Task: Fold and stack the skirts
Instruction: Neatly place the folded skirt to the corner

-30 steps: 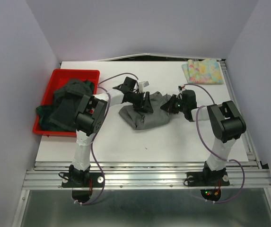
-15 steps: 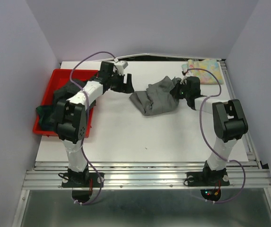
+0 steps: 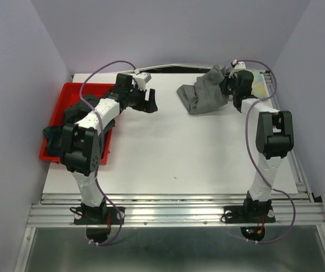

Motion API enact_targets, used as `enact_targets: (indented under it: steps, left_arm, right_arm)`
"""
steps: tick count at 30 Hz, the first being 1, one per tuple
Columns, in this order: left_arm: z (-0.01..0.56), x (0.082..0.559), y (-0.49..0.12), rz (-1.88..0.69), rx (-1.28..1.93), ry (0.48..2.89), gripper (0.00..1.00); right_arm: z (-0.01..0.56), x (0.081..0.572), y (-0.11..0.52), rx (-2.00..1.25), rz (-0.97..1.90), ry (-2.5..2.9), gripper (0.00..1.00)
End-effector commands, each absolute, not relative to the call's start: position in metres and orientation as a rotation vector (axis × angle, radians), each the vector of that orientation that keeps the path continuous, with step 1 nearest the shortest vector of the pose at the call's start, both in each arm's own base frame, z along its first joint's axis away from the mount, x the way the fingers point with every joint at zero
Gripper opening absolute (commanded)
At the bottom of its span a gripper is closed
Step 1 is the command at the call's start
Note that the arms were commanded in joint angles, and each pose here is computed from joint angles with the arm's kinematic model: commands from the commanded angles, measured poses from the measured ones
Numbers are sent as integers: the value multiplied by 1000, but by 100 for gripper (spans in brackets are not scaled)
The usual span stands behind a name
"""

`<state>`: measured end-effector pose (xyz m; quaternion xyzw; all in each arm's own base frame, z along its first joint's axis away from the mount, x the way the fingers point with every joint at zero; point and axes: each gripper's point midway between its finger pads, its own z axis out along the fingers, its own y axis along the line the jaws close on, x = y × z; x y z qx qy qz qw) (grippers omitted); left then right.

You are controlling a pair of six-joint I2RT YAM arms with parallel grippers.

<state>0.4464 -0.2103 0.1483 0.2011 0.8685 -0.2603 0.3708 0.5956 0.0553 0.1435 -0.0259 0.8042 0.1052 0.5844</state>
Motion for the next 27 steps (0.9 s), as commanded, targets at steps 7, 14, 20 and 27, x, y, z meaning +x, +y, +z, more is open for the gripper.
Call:
enact_targets:
  steps: [7, 14, 20, 27]
  left_arm:
    - [178, 442, -205, -669, 528, 2137, 90]
    - [178, 448, -207, -682, 524, 2135, 90]
    - [174, 449, -212, -719, 528, 2150, 90]
    - [172, 448, -213, -724, 532, 2156, 91]
  right_arm:
    - [231, 646, 7, -74, 148, 1642, 1]
    - [255, 648, -16, -120, 106, 1615, 1]
    - [260, 645, -35, -111, 96, 1614, 1]
    - [279, 642, -49, -105, 113, 1582, 1]
